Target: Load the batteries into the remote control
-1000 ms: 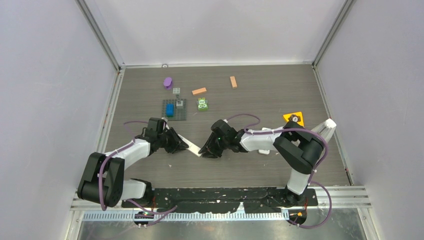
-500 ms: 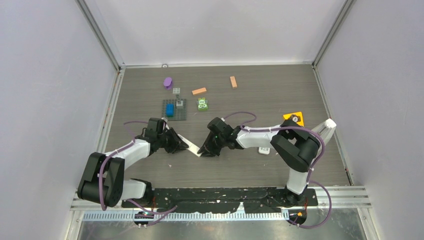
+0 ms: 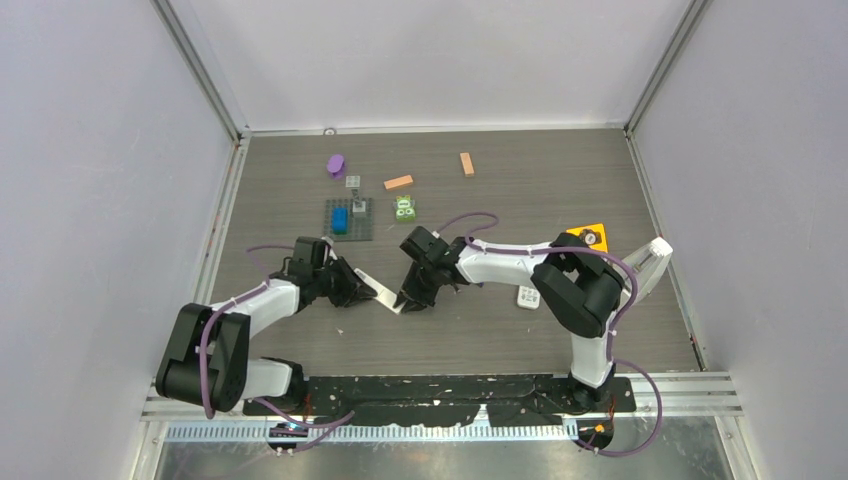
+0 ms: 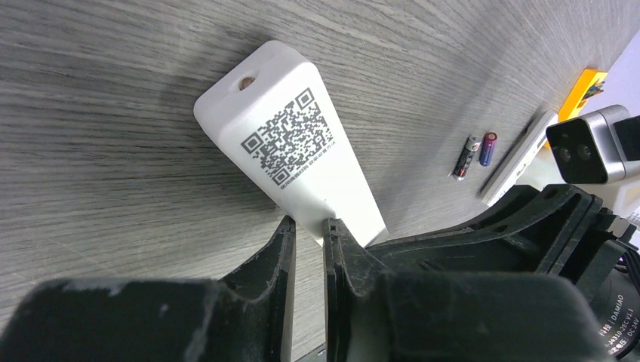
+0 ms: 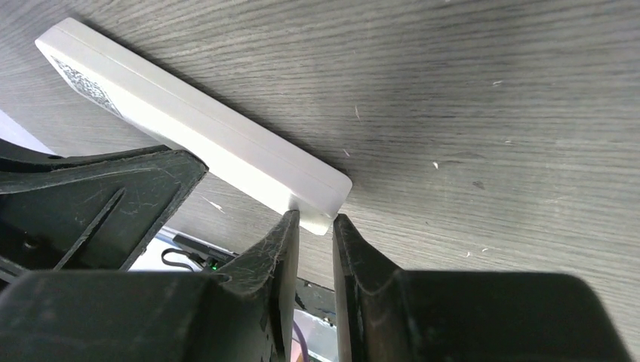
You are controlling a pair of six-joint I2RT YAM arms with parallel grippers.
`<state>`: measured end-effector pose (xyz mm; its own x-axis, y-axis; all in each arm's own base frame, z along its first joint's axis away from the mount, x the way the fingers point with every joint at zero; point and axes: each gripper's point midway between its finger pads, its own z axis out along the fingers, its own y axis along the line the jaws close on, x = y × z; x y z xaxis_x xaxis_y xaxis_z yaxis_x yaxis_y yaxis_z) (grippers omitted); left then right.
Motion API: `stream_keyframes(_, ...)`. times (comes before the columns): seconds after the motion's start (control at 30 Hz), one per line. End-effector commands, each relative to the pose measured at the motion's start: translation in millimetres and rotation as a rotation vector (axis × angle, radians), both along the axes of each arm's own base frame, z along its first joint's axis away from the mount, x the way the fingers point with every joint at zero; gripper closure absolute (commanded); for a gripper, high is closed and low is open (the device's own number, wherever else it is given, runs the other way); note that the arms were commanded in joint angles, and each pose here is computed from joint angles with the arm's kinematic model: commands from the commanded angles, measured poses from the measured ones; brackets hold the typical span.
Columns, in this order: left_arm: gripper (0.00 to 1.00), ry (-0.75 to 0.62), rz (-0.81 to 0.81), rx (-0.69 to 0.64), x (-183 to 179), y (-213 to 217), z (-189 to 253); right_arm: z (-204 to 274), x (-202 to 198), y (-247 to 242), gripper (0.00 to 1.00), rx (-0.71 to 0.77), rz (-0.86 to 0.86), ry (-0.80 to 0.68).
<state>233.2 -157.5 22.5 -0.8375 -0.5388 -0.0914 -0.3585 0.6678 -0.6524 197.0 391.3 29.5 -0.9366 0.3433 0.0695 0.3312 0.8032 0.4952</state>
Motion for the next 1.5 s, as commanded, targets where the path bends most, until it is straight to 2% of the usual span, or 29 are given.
stream_keyframes(0.0,0.95,0.104,0.052,0.166,-23.1,27.9,-45.1,-31.0,9.8,16.3,0.84,-0.056,-0.020,-0.069)
stream_keyframes(0.3,1.00,0.097,0.072,0.186,-26.8,33.3,-49.4,-43.0,8.8,37.2,0.84,-0.048,-0.061,0.056)
stream_keyframes(0.4,1.00,0.096,0.073,0.195,-27.5,34.9,-50.9,-42.7,10.3,40.3,0.81,-0.046,-0.067,0.063)
stream_keyframes(0.67,1.00,0.102,0.066,0.192,-25.1,33.1,-49.9,-38.6,27.5,29.8,0.65,-0.107,-0.046,-0.033)
stream_keyframes(0.9,0.99,-0.041,0.065,0.218,5.5,35.0,-8.9,17.2,50.7,14.8,0.38,-0.088,-0.008,-0.275)
stream_keyframes(1.03,0.91,-0.133,0.049,0.208,23.5,31.2,22.7,42.7,48.4,4.4,0.28,-0.067,0.056,-0.364)
stream_keyframes(1.2,0.75,-0.237,0.048,0.194,35.2,29.2,57.3,69.0,44.1,-9.6,0.20,-0.048,0.179,-0.508)
stream_keyframes(1.33,0.62,-0.299,0.062,0.212,38.0,34.2,81.3,87.3,40.8,-1.8,0.16,-0.018,0.393,-0.665)
stream_keyframes(1.43,0.53,-0.329,0.097,0.257,36.7,45.4,96.0,87.2,38.2,2.9,0.15,-0.077,0.612,-0.772)
stream_keyframes(1.47,0.47,-0.333,0.111,0.274,34.6,49.9,99.7,88.0,36.3,11.1,0.15,-0.085,0.666,-0.794)
